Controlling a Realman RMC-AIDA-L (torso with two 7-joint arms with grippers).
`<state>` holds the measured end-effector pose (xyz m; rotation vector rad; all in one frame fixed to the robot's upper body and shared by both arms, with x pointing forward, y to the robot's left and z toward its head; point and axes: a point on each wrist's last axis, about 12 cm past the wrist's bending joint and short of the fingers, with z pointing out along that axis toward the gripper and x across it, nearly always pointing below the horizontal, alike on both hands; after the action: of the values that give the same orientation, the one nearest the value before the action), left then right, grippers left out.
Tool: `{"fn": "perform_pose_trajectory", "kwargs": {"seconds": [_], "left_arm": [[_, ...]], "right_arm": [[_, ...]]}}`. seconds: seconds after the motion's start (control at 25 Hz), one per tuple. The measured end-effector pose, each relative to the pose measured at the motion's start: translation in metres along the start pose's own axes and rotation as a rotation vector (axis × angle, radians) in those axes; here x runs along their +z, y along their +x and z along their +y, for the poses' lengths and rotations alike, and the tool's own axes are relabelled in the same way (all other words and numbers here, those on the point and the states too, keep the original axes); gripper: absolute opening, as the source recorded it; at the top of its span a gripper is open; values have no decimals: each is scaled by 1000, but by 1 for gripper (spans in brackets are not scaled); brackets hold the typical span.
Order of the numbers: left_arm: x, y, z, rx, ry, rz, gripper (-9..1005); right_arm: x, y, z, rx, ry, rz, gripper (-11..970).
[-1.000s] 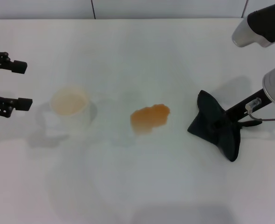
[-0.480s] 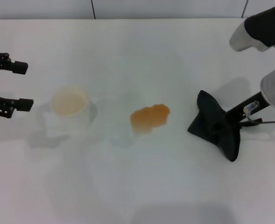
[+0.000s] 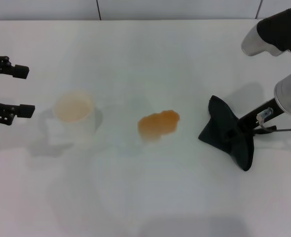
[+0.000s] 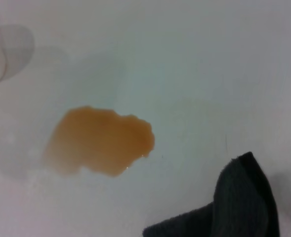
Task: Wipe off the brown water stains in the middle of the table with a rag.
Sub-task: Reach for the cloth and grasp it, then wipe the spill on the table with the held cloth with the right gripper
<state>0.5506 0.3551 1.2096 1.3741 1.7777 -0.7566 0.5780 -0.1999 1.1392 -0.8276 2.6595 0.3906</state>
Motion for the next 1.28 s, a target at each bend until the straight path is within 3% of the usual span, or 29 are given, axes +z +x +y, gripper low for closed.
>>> {"fn": "perform_pose_trajectory", "kwargs": {"seconds": [0.2, 0.76, 1.16, 1.28], "left_arm": [[0, 0, 0, -1, 1, -1, 890], [1, 0, -1, 6, 2, -3, 889], [1, 0, 0, 13, -1, -5, 889], [1, 0, 0, 20, -5, -6, 889]], "right_arm": [[0, 0, 1, -4, 0, 5, 521], [3, 1, 1, 15, -17, 7, 254], [0, -10, 14, -15, -61, -37, 101], [2, -15, 22, -38, -82, -51, 98]]}}
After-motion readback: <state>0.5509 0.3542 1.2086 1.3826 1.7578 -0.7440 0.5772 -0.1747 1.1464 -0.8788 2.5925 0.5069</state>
